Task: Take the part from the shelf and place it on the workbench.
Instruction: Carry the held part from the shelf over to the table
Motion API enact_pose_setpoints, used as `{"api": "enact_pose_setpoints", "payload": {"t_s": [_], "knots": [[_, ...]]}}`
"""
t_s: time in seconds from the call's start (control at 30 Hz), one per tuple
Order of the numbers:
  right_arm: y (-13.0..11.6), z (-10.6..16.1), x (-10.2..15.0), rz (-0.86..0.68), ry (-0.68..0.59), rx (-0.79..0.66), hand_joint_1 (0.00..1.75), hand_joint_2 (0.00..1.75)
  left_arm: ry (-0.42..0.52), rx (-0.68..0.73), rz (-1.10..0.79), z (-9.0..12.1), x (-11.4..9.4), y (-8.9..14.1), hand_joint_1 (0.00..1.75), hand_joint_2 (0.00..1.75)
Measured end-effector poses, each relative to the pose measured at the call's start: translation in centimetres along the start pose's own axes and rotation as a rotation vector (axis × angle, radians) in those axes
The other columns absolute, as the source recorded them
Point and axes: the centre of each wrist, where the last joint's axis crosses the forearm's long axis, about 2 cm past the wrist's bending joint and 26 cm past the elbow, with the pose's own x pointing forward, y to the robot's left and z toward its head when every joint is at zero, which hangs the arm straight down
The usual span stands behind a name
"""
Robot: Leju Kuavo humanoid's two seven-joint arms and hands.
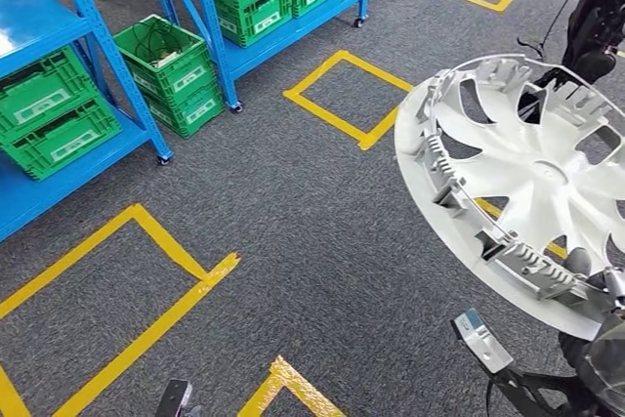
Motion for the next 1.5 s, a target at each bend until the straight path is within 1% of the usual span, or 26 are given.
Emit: {"api": "enact_pose_setpoints", "payload": {"t_s": [0.43,0.63,0.93,1.5], "knots": [[0.62,0.50,0.04,-0.004,-0.044,0.031,1.75,1.75,0.014,-0.006,-0.016,-0.08,0.21,-0.05,0.00,1.75],[0.63,0.62,-0.01,-0.001,-0.039,0.037,1.75,1.75,0.012,-0.006,-0.017,-0.14,0.34,-0.01,0.00,1.75],[0.64,0.78,0.08,0.000,-0.042,0.046,1.75,1.75,0.025,-0.006,-0.022,0.00,0.00,0.00,0.00,1.75],[0.58,0.91,0.05,0.005,-0.043,0.052,1.75,1.75,0.029,-0.016,-0.023,0.04,0.11,-0.47,0.00,1.75]]}}
